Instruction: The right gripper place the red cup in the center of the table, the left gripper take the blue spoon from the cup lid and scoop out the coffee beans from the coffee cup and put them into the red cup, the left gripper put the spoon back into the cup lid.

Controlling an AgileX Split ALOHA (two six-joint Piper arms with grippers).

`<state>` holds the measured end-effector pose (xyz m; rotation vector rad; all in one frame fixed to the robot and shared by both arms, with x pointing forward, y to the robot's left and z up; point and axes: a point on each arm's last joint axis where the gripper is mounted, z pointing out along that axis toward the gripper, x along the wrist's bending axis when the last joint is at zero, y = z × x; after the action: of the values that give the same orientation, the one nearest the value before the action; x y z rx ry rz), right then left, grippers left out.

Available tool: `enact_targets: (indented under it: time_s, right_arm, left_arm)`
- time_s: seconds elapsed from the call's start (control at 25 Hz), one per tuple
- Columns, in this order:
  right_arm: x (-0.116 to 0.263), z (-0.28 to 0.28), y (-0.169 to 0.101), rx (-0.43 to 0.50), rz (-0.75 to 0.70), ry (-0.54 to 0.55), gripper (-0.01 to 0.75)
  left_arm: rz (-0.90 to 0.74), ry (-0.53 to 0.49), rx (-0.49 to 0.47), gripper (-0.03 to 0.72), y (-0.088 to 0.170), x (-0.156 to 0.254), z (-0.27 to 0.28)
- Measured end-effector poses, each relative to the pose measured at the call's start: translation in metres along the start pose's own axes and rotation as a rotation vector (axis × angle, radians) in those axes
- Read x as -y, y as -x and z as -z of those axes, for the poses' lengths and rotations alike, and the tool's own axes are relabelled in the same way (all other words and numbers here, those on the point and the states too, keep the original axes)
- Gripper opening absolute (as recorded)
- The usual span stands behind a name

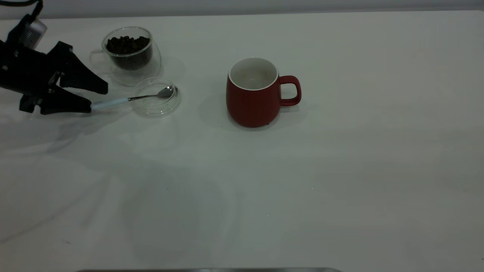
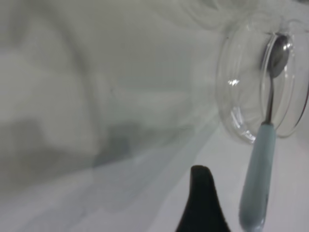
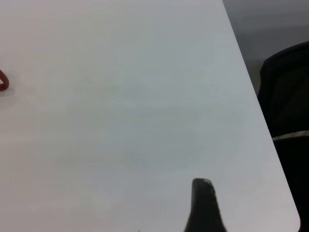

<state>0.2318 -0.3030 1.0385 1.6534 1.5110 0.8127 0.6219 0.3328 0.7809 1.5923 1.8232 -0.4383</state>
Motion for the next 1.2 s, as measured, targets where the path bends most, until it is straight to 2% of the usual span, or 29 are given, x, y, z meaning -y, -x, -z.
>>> enact_targets:
  time_s: [0.08,0.24,0.52,0.72,0.88,1.04,1.2]
  right_arm:
    - [0.000,0.000,0.000,0.000,0.000,0.000,0.568]
    - [0.000,0.000,0.000,0.000,0.000,0.000,0.568]
    - [0.000,0.000,0.000,0.000,0.000,0.000,0.568]
    - [0.000,0.000,0.000,0.000,0.000,0.000,0.568]
    - [0.000,0.000,0.000,0.000,0.000,0.000,0.568]
    - [0.000,0.000,0.000,0.000,0.000,0.000,0.568]
    - [0.000,0.000,0.000,0.000,0.000,0.000,0.568]
  left_arm:
    - [-0.022,-0.025,-0.033,0.610,0.005,-0.006,0.009]
    - [-0.102,-0.026,-0.119,0.601,0.034,-0.028,0.048]
    - [-0.240,-0.013,-0.301,0.595,0.115,-0.040,0.135]
    - [-0.253,-0.027,-0.345,0.595,0.171,-0.012,0.196]
    - [-0.233,-0.060,-0.360,0.595,0.205,0.018,0.235]
    - [-0.250,0.055,-0.431,0.595,0.230,0.042,0.270]
    - [-0.284,0.138,-0.453,0.595,0.249,0.086,0.293]
